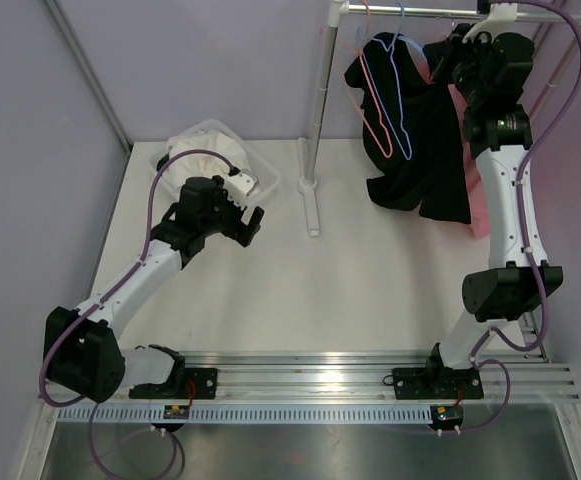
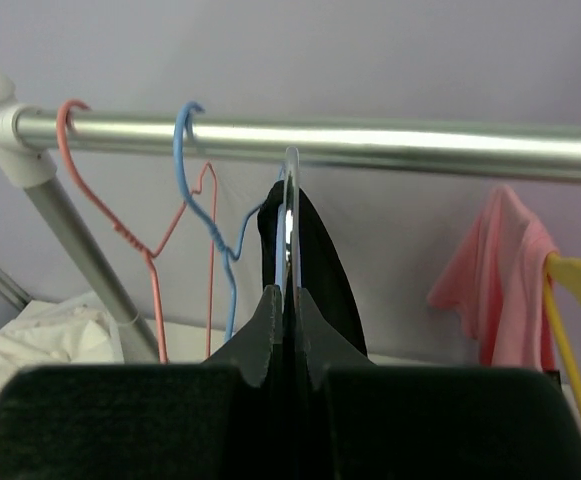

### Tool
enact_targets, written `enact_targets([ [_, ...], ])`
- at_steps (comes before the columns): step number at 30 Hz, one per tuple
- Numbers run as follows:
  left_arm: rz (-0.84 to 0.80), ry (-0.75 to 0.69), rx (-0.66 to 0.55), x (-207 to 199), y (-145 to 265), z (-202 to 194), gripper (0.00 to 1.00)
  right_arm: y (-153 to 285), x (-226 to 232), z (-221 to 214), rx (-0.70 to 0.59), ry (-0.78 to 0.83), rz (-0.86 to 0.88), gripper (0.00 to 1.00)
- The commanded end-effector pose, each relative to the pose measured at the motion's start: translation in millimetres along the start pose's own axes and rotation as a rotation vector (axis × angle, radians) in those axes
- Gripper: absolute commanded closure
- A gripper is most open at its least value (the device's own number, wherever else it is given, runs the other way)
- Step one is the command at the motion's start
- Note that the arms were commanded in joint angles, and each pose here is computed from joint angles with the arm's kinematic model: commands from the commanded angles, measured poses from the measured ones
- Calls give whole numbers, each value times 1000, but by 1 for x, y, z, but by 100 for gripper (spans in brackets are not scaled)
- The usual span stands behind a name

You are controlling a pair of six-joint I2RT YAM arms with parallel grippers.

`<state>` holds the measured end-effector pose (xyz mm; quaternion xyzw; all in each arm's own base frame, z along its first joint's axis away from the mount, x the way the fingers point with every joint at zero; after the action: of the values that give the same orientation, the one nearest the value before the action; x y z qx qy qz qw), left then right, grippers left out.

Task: Remove the t-shirt from the hanger
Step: Grab a hanger with a tshirt on it with the right arm

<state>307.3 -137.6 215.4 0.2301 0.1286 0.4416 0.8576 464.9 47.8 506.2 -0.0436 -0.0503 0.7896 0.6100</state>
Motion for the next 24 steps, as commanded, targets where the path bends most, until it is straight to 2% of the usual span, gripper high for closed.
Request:
enact_targets([
  [1,-5,-33,-68,0,0,23,1,40,13,49,-143,35,34,100],
  [5,-9,-31,-71,-2,1,23,1,60,9,37,-91,34,-41,100],
  [11,-11,-34,-88,-4,7,25,1,88,11,23,34,93,-36,100],
  [19,-63,-61,-160,-13,16,28,1,123,8,11,125,56,-140,100],
  [24,-40,-72,-203,-12,26,28,1,163,3,2,198,53,-262,100],
])
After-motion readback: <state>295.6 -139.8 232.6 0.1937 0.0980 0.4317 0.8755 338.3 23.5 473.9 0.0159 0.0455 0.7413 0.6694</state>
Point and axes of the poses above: each gripper's point midway between its finger pads, its own y axis back along the fingers, its own x axis along the line the jaws close on, z = x × y, the point moved 6 cm from there along y, back along the fingers, and after that the axes turned 9 degrees about y, right-handed, at the moved point
